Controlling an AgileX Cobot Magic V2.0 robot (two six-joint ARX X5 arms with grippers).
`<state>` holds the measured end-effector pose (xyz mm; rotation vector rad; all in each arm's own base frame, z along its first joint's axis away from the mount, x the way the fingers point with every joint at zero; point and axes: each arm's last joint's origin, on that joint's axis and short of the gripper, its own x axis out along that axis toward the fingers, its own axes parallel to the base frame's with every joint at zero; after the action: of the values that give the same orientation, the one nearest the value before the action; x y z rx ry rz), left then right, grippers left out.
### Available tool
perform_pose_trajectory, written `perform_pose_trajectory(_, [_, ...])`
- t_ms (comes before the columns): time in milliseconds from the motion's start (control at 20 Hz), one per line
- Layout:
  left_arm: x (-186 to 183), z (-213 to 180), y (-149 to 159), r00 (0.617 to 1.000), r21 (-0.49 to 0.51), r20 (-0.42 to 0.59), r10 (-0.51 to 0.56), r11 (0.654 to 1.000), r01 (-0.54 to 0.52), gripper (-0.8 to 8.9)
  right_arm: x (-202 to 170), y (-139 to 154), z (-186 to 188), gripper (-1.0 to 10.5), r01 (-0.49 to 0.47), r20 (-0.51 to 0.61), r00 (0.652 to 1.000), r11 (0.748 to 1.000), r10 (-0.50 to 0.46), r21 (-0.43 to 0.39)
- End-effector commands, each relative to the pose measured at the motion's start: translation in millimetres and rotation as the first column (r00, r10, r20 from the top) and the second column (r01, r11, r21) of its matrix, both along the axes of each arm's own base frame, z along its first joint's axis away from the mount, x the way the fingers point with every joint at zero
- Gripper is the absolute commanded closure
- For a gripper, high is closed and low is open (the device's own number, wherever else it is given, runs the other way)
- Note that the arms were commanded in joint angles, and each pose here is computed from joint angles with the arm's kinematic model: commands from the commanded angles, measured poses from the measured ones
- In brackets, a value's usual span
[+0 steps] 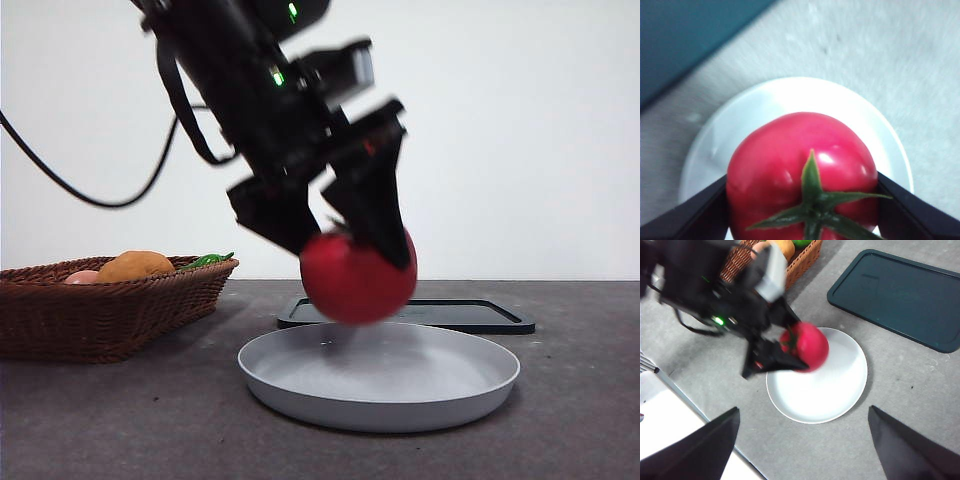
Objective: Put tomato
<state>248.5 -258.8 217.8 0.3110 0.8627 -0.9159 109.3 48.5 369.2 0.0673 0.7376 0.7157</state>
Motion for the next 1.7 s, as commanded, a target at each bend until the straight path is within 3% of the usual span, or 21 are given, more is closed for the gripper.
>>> perform_pose_trajectory(50, [4, -10, -12, 1.0, 0.009, -0.002, -0.019, 1.0, 0.019, 5.1, 1, 1, 6, 5.4, -0.009, 0.022, 1.0, 1.0, 0.008, 0.006])
perform_pose_trajectory(450, [6, -26, -18, 0.999, 0.037, -0.019, -0.035, 0.999, 0.036, 4.9, 1, 1, 6, 5.4, -0.009, 0.022, 1.0, 1.0, 0.008, 0.006])
perform_pose_trajectory(600, [6, -27, -18, 0.999, 0.042, -0.019, -0.04, 0.998, 0.041, 4.04, 1, 1, 6, 5.4, -0.009, 0.022, 1.0, 1.0, 0.008, 0.006])
perform_pose_trajectory(750, [5, -28, -17, 0.999, 0.047, -0.025, -0.04, 0.998, 0.041, 3.99, 1, 1, 6, 5.4, -0.009, 0.022, 1.0, 1.0, 0.008, 0.006])
perform_pose_trajectory(900, [5, -28, -17, 0.999, 0.055, -0.033, -0.039, 0.998, 0.041, 2.77, 1, 1, 6, 5.4, -0.009, 0.022, 1.0, 1.0, 0.008, 0.006])
perform_pose_trajectory(1200, [5, -26, -17, 0.999, 0.043, -0.047, -0.013, 0.999, 0.015, 2.77, 1, 1, 6, 5.4, -0.009, 0.022, 1.0, 1.0, 0.009, 0.006])
perform_pose_trajectory(1500, [4, 9, -3, 0.999, -0.027, 0.014, 0.034, 0.999, -0.033, 2.77, 1, 1, 6, 5.4, -0.009, 0.023, 1.0, 1.0, 0.008, 0.006])
perform_pose_trajectory(1700, [-2, 53, 27, 0.993, -0.082, 0.076, 0.092, 0.993, -0.086, 2.77, 1, 1, 6, 5.4, -0.008, 0.024, 1.0, 1.0, 0.008, 0.006])
